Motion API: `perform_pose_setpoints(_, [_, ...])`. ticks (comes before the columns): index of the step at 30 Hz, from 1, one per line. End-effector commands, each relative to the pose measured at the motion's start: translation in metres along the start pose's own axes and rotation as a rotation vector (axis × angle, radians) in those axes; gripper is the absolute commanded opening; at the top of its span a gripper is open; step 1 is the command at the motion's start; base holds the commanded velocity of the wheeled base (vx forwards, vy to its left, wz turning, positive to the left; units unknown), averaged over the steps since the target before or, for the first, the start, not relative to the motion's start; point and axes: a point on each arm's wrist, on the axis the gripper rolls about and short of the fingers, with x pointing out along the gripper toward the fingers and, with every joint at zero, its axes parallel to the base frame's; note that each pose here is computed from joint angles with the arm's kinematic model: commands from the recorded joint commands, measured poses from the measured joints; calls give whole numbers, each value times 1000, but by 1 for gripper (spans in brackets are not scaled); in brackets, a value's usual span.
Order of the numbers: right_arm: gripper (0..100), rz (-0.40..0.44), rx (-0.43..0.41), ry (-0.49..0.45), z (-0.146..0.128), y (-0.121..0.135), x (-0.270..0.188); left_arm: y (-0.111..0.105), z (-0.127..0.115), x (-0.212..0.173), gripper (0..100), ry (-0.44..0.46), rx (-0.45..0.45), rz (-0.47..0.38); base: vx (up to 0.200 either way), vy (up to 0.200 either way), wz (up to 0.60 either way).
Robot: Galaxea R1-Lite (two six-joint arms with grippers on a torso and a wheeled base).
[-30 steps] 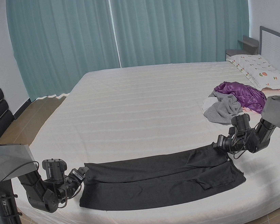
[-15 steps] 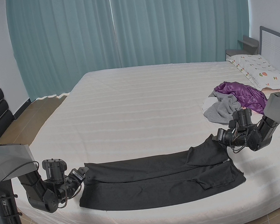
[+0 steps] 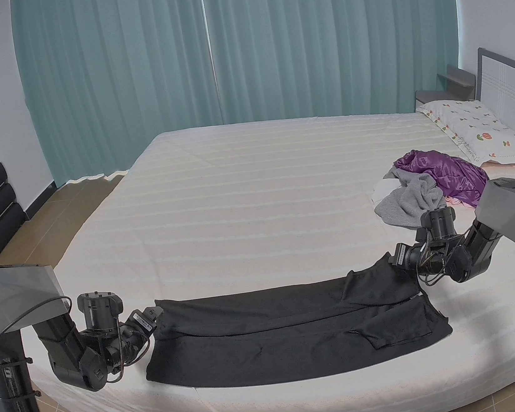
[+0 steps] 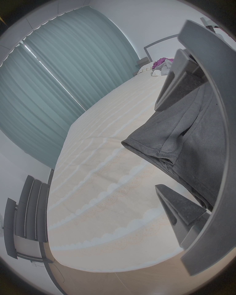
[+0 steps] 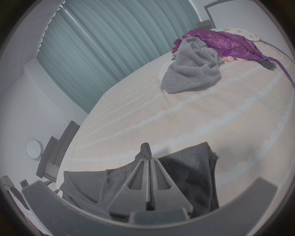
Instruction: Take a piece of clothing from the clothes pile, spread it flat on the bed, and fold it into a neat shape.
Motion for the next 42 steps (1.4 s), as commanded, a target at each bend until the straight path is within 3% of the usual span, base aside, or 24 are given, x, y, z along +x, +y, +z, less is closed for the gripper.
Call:
perform_pose_setpoints(1, [0, -8, 2, 18, -7, -4, 7, 0, 0, 0, 100, 0, 0, 0, 0, 0, 0])
perform_pose_setpoints(4, [0, -11, 2, 23, -9, -5, 10, 0, -1, 0, 100, 2, 0, 1, 0, 0, 0])
perform_pose_setpoints(5, [100, -11, 2, 25, -10, -5, 11, 0, 0, 0, 100, 0, 0, 0, 0, 0, 0])
perform_pose_setpoints(14, [100, 14, 19, -19, 6, 4, -8, -1, 0, 0, 100, -2, 0, -2, 0, 0, 0])
perform_pose_setpoints(21, [100, 0, 142, -21, 11, 6, -58, -2, 3, -1, 100, -16, -2, -15, 0, 0, 0])
perform_pose_setpoints(30, [100, -32, 338, -34, -21, -13, -111, -3, 2, -4, 100, -33, -1, -38, 89, 0, 0])
perform_pose_setpoints(37, [100, -41, 380, -22, -52, -23, -130, 0, 0, -5, 100, -21, 19, -28, 57, 0, 0])
perform_pose_setpoints(42, [100, -45, 425, -7, -67, -28, -137, 1, -3, -8, 100, 42, 77, -54, 0, 0, 0])
